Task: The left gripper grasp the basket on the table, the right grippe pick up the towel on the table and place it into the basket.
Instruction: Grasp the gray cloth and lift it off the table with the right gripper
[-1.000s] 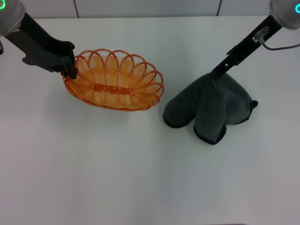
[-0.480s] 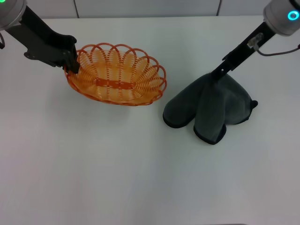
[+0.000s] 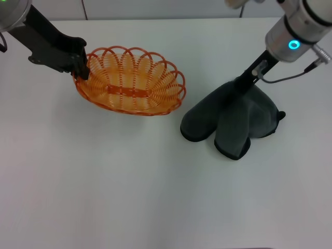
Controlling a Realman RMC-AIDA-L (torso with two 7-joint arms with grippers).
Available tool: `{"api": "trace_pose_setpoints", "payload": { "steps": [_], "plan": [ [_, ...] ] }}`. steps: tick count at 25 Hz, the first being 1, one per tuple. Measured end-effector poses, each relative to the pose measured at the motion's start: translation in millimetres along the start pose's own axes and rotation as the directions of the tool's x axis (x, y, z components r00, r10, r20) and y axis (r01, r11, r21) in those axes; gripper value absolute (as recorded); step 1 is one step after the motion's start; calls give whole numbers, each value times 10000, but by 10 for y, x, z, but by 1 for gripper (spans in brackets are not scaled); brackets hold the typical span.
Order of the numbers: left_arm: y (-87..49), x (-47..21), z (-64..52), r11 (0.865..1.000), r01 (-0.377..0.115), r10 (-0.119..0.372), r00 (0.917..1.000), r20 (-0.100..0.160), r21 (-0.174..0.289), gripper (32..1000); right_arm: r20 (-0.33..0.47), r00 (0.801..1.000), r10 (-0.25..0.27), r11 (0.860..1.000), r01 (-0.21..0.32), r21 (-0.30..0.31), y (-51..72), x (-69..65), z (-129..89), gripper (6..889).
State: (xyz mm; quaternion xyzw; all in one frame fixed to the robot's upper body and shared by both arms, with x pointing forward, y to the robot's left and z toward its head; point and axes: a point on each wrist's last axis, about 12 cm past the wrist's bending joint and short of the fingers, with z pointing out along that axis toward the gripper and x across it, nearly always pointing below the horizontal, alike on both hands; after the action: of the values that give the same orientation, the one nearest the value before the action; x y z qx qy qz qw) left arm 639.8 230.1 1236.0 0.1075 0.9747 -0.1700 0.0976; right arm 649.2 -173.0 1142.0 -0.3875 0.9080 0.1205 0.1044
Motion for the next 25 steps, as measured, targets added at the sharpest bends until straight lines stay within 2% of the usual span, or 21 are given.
{"api": "trace_pose_setpoints", "payload": {
  "steps": [10, 15, 22, 25],
  "plan": [
    [-68, -41, -6, 9998, -181, 181, 9998, 51, 40, 74, -55, 9993, 361, 9987, -359, 349, -32, 162, 298, 853],
    [-87, -47, 0, 9997, -232, 231, 9997, 53, 64, 74, -114, 9994, 315, 9988, -310, 385, -13, 227, 408, 853],
    [-99, -54, 11, 9996, -281, 280, 9995, 121, 85, 74, 45, 9986, 534, 9966, -535, 627, -72, 355, 500, 852],
    [-99, -57, 11, 9996, -285, 284, 9995, 148, 83, 74, 183, 9984, 532, 9955, -545, 778, -99, 370, 512, 852]
  ]
}}
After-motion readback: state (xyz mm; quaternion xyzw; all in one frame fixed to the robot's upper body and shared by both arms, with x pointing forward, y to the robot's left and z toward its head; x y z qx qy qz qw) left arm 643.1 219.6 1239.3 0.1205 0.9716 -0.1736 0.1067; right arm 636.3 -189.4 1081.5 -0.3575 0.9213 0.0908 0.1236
